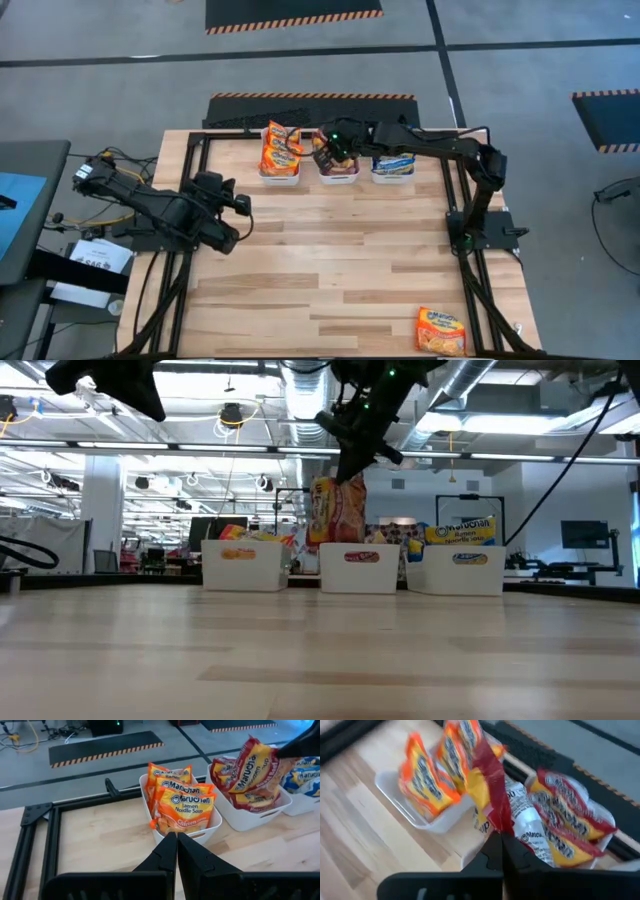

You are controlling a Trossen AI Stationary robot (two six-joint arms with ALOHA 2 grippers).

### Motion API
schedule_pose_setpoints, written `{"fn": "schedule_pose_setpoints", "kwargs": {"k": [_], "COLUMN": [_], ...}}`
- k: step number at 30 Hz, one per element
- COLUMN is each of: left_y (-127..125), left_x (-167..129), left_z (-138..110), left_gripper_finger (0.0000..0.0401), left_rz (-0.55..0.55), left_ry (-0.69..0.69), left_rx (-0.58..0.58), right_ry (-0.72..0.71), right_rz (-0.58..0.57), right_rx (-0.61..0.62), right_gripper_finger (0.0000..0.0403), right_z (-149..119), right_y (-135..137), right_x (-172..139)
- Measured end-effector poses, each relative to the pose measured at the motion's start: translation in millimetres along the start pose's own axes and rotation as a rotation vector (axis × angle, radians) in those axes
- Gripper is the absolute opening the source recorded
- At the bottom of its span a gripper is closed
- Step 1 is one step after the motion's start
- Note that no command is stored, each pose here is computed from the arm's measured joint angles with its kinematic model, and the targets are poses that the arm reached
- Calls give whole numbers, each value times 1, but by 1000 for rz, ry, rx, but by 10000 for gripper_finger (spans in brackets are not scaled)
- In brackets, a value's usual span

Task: Sort Maruchan noodles
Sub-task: Put the red noodle pack into the middle white bin

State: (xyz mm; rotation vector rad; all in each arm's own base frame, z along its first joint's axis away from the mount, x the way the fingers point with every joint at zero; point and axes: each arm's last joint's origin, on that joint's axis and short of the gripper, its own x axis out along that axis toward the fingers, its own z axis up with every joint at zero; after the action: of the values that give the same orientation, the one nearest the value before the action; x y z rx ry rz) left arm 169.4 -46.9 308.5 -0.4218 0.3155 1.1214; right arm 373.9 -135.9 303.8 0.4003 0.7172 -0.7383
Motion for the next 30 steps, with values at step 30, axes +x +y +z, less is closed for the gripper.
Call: {"fn": "schedule_pose_setpoints", "kwargs": {"k": [30], "left_y": [0], "left_x": [0], "left_z": [-2], "left_gripper_finger": [0], "left_rz": [2], "left_ry": [51], "left_rx": [62], "right_ry": [-28], "right_rz": [-44], "right_rx": [-23], "right_gripper_finger": [4], "right_z": [-6], "right_y": [13], "right_x": [-6]}}
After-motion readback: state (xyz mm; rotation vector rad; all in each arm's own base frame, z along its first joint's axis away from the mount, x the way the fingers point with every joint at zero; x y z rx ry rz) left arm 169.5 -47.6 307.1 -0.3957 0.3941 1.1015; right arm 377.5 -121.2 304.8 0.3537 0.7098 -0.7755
